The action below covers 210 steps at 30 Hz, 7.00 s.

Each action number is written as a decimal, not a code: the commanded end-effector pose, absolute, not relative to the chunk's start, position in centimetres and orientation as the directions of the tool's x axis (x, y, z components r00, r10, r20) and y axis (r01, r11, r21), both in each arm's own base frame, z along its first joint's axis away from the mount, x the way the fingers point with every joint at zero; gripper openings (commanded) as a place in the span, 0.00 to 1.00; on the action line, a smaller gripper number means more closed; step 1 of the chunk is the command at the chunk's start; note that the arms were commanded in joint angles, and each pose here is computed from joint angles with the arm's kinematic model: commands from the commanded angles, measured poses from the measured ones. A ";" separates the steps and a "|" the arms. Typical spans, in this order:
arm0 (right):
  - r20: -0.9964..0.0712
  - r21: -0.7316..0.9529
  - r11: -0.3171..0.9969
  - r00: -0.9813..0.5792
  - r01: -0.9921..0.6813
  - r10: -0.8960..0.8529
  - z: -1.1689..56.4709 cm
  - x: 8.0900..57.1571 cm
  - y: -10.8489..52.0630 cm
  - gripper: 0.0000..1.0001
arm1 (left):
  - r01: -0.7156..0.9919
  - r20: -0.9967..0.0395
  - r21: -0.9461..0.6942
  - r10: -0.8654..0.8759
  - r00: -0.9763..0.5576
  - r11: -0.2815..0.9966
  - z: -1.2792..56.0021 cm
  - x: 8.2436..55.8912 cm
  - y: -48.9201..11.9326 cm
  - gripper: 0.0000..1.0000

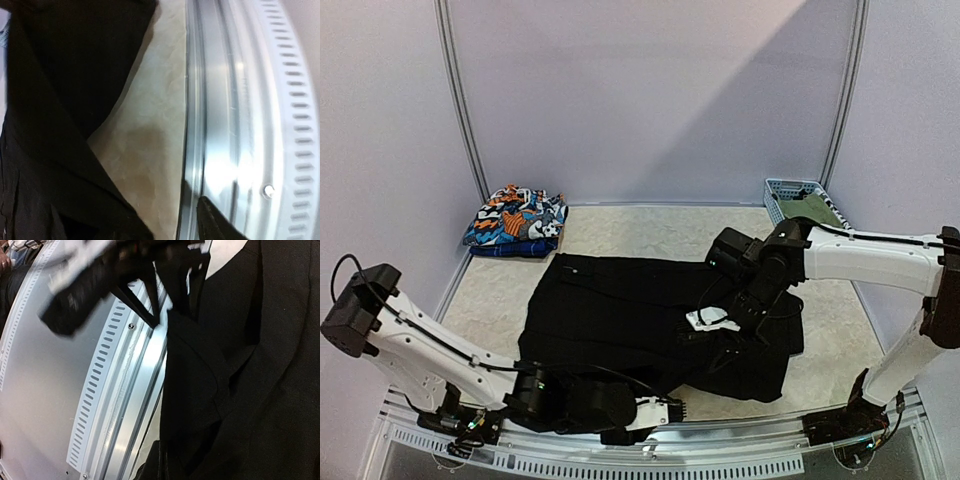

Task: Fold and stack the mixed laundry pile
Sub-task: Smooth out the flattened shirt at the center of the board, then adjust the flattened shirt at the center of the board.

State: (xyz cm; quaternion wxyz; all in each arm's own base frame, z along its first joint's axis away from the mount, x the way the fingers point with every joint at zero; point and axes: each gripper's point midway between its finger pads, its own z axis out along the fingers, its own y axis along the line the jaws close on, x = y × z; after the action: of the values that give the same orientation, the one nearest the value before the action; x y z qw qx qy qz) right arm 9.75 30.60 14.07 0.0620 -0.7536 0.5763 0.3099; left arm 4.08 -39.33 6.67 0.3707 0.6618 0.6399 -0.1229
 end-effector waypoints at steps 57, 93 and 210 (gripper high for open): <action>-0.340 0.167 0.352 -0.389 -0.921 -0.856 7.7 23.3 14.4 0.57 | 0.492 -0.431 -0.255 0.358 -0.829 0.832 7.6 22.8 -35.2 0.57; -0.229 0.157 0.504 -0.528 -0.849 -0.818 8.5 25.8 11.3 0.49 | 0.131 -0.467 -0.050 0.093 -0.879 0.990 8.6 24.5 -20.7 0.53; -0.556 0.126 0.704 -0.637 -0.699 -0.534 11.0 50.6 16.5 0.63 | 0.374 -0.809 -0.587 -0.501 -0.307 0.718 21.7 71.3 -26.9 0.00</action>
State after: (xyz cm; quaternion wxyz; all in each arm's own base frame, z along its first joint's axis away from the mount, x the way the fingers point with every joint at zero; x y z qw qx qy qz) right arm 50.37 16.69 12.07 0.2593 -0.3663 0.8773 0.1703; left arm 70.27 -26.68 16.95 0.5124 -0.0291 0.7799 -0.3582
